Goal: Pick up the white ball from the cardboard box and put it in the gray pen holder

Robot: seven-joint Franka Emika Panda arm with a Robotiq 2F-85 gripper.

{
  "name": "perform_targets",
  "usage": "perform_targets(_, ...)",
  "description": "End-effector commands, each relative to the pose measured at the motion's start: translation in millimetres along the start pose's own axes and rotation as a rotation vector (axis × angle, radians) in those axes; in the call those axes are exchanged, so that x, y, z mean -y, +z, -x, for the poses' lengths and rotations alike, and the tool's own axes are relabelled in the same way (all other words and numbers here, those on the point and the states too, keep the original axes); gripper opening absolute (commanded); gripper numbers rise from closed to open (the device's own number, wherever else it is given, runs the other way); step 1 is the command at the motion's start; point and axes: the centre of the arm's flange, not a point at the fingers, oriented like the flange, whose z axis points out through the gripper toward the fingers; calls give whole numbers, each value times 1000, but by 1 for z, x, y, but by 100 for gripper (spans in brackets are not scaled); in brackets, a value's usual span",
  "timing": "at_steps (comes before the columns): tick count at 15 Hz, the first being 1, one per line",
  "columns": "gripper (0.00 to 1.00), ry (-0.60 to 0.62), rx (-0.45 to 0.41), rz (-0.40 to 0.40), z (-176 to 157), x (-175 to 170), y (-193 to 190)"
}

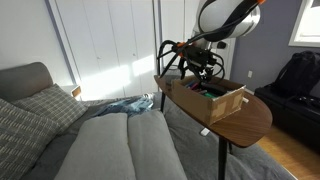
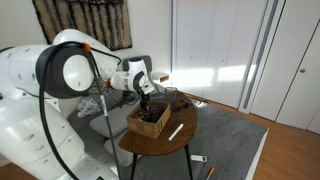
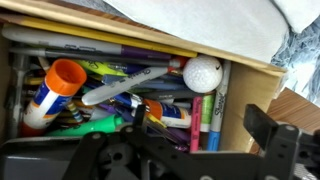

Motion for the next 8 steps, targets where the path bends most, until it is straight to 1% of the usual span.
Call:
perform_targets(1,97,-37,37,-20,-6,5,13)
perform_targets(3,91,-52,53,-17,-8,6,16)
perform_targets(4,85,-55,62,-11,-7,5,17)
perform_targets(5,88,-53,67,-9,-7,5,18)
perform_targets(8,83,-55,72,-6,-2,5,17)
